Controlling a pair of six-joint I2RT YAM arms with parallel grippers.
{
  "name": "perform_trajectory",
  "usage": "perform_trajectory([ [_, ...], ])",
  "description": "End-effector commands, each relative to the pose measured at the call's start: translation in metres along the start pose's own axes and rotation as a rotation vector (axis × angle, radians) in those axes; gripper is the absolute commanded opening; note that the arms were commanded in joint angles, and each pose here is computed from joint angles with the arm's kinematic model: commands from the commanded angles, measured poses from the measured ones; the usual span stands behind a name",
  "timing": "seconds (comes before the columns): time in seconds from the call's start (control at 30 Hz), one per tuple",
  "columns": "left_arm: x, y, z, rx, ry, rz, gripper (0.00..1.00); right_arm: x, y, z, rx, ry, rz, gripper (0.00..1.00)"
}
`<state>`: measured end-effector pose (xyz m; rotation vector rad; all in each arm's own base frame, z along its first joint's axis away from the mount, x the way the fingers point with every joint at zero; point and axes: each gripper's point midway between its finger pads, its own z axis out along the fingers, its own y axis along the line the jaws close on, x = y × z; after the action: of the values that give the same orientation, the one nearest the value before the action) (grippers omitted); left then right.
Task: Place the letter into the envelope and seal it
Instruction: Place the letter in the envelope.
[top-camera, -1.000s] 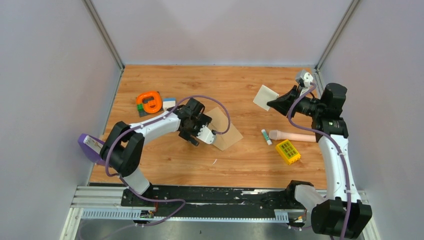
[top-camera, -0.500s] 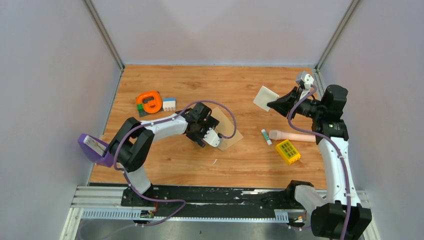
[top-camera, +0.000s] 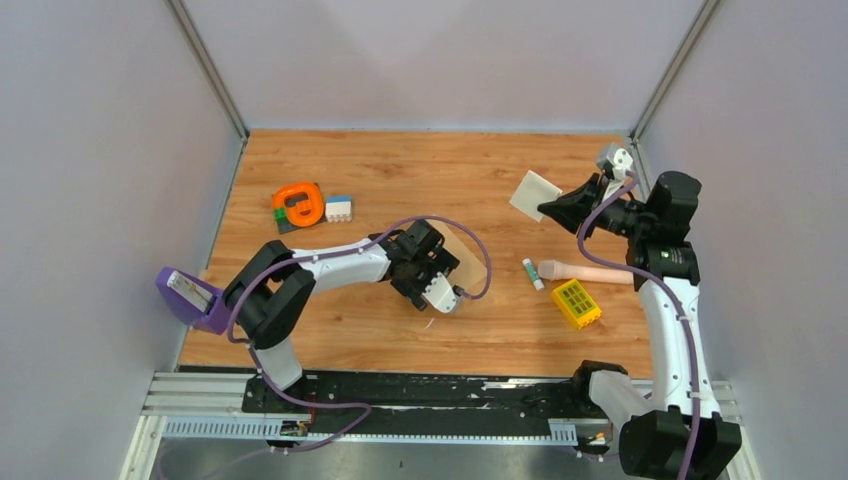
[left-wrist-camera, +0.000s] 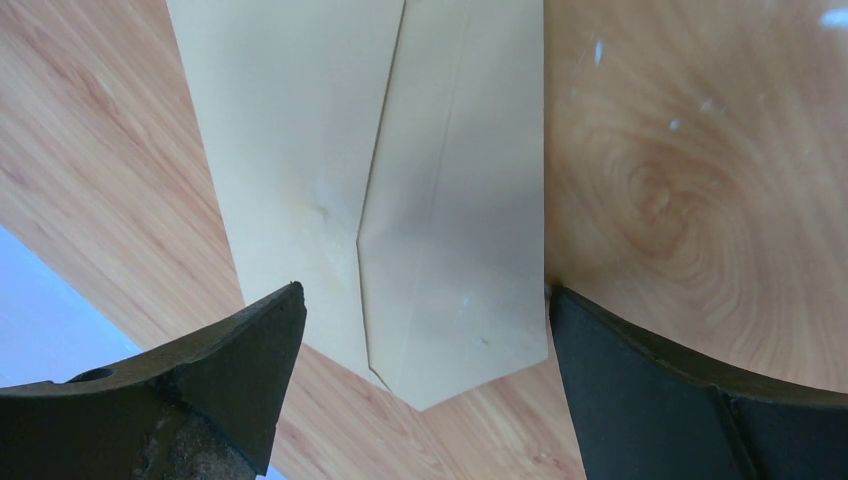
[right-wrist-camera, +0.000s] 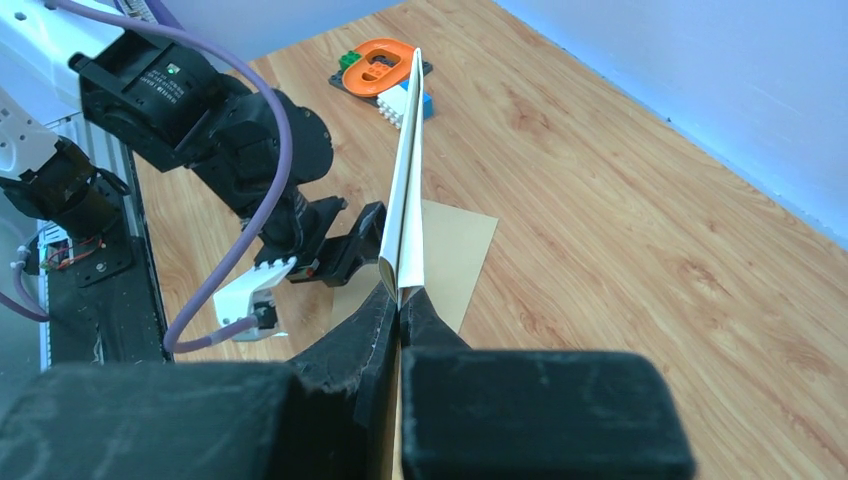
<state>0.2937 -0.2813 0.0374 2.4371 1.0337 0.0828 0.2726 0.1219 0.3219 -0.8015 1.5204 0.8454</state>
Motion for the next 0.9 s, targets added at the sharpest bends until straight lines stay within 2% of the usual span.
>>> perform_trajectory([
  [0.0, -0.033, 0.007, 0.005, 0.007, -0.083, 0.003, 1.0, -0.01, 0.001, -0.006, 0.013, -0.025, -0.08, 0.0],
  [0.43, -0.098, 0.025, 0.021, 0.059, -0.186, -0.025, 1.0, -0.015, -0.005, -0.016, 0.062, -0.033, -0.103, 0.0],
  [0.7, -0.119, 0.039, 0.039, 0.068, -0.185, -0.069, 1.0, -0.02, -0.012, -0.023, 0.129, -0.029, -0.138, 0.0],
  [0.87, -0.114, 0.062, 0.057, 0.015, -0.126, -0.135, 1.0, -0.028, -0.026, -0.03, 0.232, -0.028, -0.162, 0.0],
])
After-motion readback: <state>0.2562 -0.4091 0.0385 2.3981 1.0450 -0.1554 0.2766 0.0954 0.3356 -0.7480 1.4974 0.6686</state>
